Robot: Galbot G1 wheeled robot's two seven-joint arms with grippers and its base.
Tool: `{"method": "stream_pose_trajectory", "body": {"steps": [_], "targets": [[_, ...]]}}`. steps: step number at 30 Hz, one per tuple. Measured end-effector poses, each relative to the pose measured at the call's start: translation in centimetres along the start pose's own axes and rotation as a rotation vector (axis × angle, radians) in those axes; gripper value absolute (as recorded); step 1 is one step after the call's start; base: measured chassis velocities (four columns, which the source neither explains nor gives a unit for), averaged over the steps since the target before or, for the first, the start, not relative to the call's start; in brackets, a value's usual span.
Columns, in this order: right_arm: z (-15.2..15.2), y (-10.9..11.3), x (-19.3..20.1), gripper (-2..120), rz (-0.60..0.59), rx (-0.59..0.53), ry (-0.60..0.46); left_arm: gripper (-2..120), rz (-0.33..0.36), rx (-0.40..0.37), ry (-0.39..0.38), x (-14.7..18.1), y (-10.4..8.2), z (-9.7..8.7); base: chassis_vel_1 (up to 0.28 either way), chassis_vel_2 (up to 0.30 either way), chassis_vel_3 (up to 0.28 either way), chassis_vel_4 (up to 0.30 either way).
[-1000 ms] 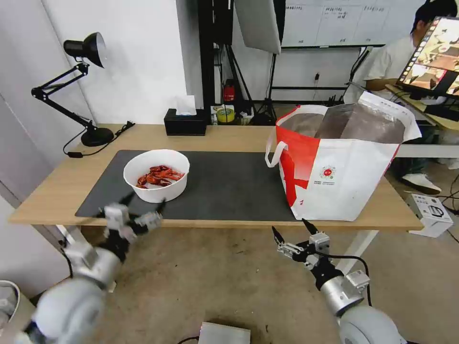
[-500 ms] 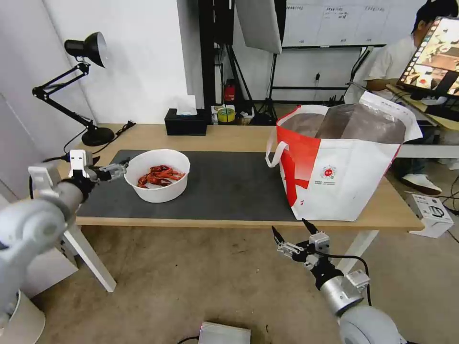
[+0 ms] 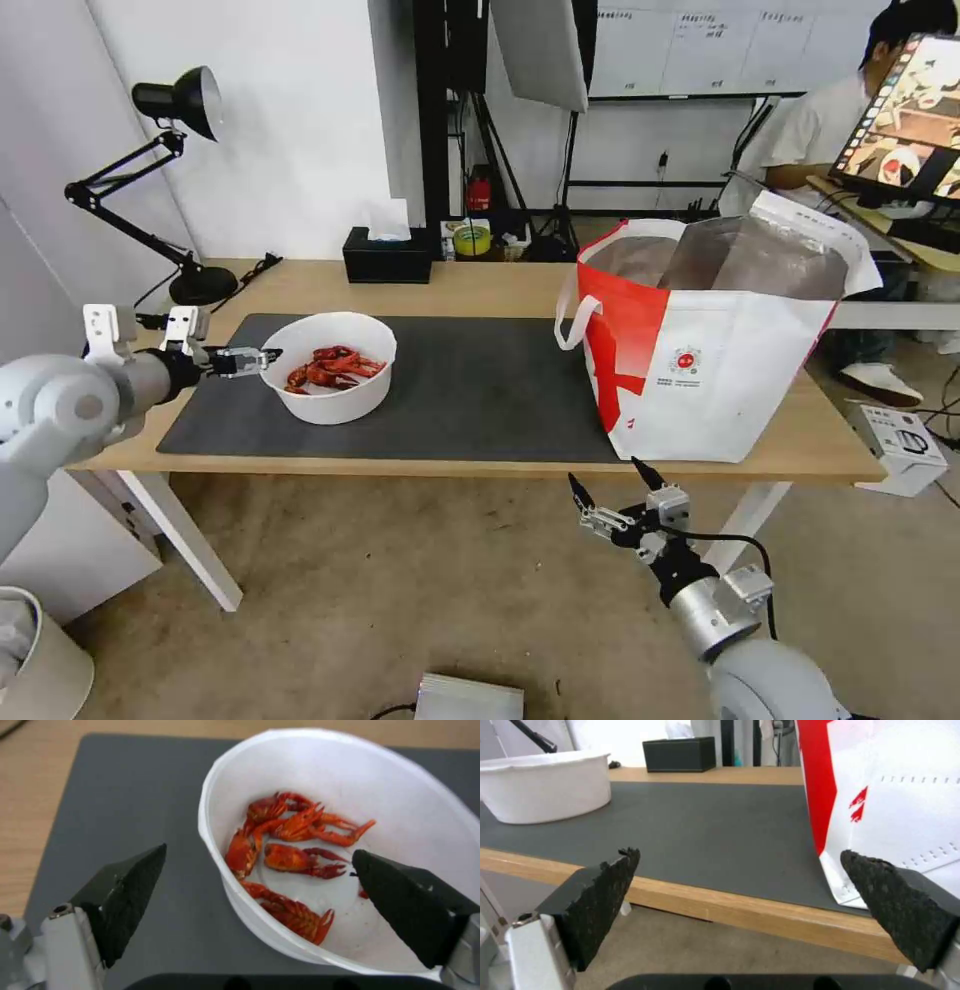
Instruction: Pick up the trash from the table and place it into the takeout bag.
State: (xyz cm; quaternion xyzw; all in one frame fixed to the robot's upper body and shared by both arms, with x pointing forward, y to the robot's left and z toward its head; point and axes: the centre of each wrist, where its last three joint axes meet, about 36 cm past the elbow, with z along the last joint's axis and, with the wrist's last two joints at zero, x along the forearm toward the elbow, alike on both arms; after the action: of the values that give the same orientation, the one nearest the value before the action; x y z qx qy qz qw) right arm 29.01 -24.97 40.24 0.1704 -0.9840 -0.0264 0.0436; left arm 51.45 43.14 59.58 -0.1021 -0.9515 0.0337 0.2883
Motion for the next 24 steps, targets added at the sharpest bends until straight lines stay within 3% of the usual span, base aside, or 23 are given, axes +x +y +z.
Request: {"method": "stream_pose_trajectory", "body": {"steps": [11,24], "targets": [[0.0,0.0,0.0,100,0.000,0.000,0.000,100,-0.024,0.027,0.043,-1.9,0.7,-0.8,0.000,0.000,0.000,0.000],[0.0,0.0,0.0,100,0.000,0.000,0.000,100,-0.055,0.050,0.075,-4.1,0.8,-0.3,0.000,0.000,0.000,0.000]]}}
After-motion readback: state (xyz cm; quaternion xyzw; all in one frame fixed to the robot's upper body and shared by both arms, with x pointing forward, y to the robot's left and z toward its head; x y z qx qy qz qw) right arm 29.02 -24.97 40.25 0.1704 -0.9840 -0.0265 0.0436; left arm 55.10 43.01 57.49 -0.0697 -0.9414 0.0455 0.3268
